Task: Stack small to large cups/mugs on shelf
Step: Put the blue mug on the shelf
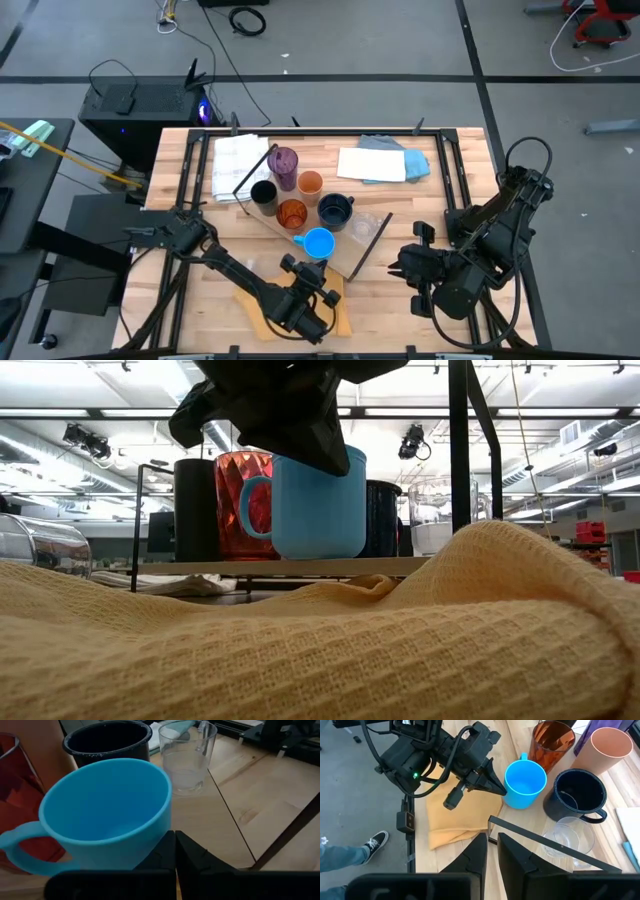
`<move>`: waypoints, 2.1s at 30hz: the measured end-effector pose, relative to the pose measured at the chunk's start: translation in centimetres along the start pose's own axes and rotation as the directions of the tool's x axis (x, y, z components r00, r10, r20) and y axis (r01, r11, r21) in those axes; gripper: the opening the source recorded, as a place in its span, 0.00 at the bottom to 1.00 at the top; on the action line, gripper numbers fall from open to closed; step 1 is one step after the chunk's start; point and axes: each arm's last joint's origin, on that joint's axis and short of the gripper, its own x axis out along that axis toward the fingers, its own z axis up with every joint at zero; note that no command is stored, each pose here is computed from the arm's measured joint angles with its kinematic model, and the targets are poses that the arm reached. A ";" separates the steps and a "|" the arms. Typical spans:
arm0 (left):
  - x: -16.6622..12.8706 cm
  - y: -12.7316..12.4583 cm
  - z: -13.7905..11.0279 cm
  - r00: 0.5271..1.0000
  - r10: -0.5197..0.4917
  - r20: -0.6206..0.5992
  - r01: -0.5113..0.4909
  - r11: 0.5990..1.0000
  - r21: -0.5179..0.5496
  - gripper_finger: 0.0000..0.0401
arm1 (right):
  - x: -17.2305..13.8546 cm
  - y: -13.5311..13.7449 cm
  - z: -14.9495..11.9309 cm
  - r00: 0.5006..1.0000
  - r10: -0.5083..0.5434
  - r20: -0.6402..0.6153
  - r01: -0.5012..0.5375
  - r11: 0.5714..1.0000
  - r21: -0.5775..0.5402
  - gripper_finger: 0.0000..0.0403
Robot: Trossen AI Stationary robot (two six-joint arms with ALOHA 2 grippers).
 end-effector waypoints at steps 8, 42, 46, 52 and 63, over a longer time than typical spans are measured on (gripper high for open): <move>0.9 0.2 0.4 1.000 0.023 -0.001 -0.023 1.000 0.002 0.08 | 0.0 0.0 0.0 1.000 0.000 0.000 0.000 1.000 0.000 0.13; 1.9 0.8 0.9 0.998 0.068 -0.002 -0.068 0.997 0.033 0.03 | 0.0 0.0 0.0 1.000 -0.001 0.000 0.001 1.000 -0.008 0.13; 2.0 0.8 0.9 0.998 0.069 -0.002 -0.069 0.997 0.034 0.05 | 0.0 0.0 0.0 1.000 0.001 0.000 -0.001 1.000 -0.010 0.13; 2.0 0.9 0.9 0.997 0.074 -0.003 -0.073 0.996 0.042 0.04 | 0.0 0.0 -0.1 1.000 0.002 0.000 -0.002 1.000 -0.009 0.13; 2.0 1.0 0.9 0.997 0.081 -0.004 -0.080 0.996 0.047 0.06 | 0.0 0.1 -0.1 1.000 0.002 0.000 -0.002 1.000 -0.002 0.13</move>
